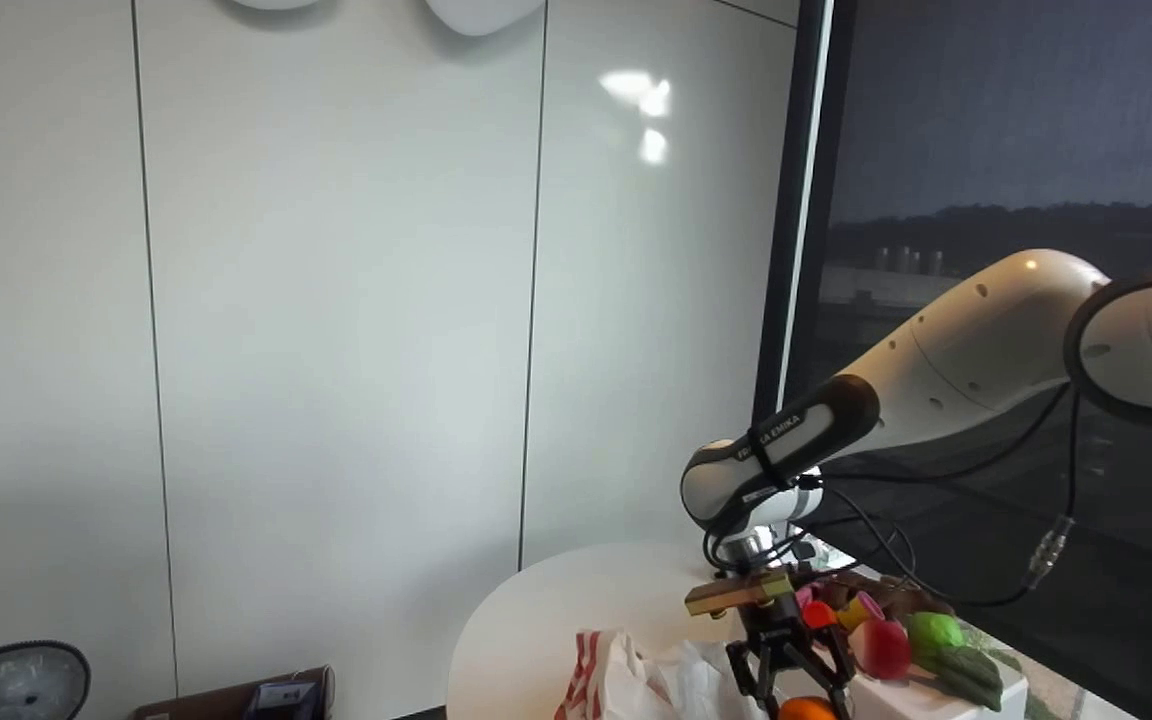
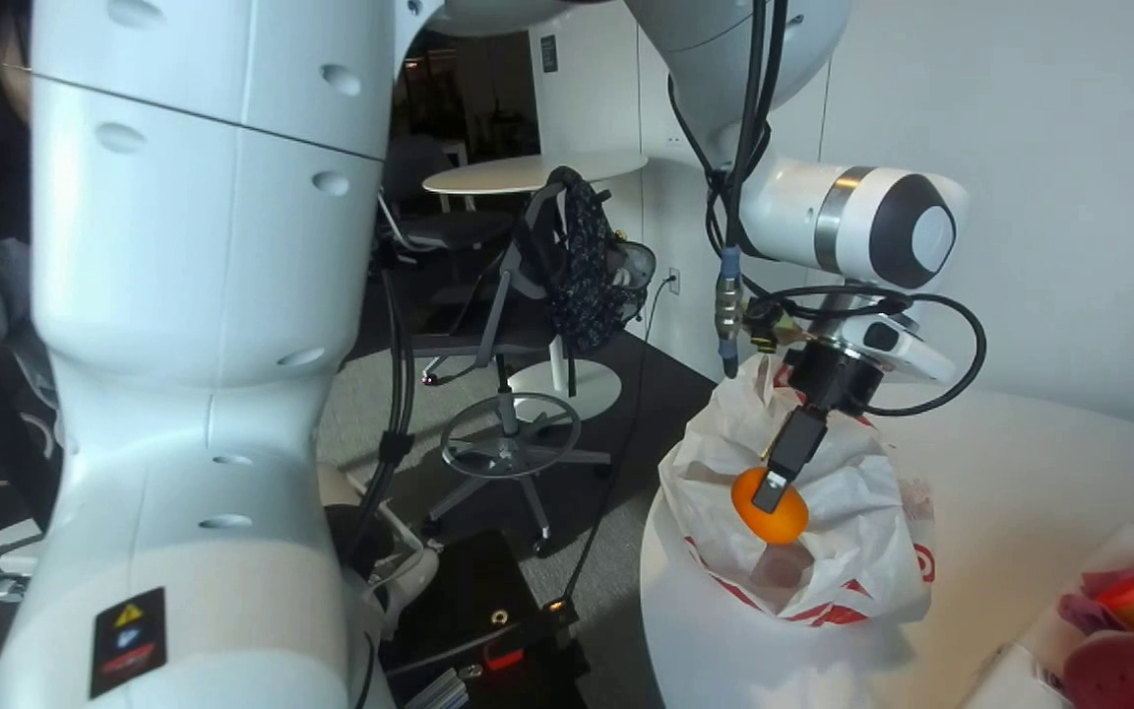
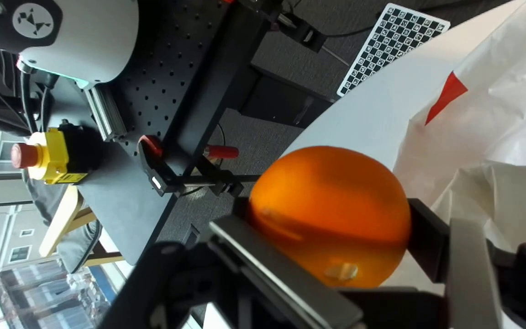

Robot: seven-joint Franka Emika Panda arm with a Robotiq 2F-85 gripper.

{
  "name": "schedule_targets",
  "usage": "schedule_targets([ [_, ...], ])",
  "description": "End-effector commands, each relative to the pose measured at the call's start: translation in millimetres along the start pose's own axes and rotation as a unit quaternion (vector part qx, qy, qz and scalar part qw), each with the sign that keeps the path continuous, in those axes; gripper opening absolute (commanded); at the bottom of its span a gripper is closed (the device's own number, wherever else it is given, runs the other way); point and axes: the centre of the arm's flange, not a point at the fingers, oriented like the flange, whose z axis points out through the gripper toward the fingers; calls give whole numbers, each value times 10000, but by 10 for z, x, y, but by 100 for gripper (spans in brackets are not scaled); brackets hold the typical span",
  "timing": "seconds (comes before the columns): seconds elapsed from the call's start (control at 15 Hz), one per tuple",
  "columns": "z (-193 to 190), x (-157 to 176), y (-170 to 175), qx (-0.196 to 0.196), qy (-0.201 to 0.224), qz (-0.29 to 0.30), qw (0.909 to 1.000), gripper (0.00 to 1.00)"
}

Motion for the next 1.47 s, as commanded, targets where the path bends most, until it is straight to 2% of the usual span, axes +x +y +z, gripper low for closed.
schedule_targets([
  [0.0,-262,219,379,201,124,606,9979,57],
  [0.2,-455,502,738,650,455,1231,9892,57],
  [0.4,-705,825,999,976,928,1728,9757,57],
  [0.67,-904,1322,1175,1429,1507,2450,9470,57],
  [1.0,-824,1827,1209,1553,2340,3257,9028,57],
  [1.13,-751,1920,1163,1587,2421,3416,8942,57],
  [1.2,-710,1950,1130,1635,2421,3468,8913,74],
  [1.27,-659,1966,1089,1641,2427,3506,8895,96],
  [1.4,-589,1972,1020,1681,2427,3544,8873,100],
])
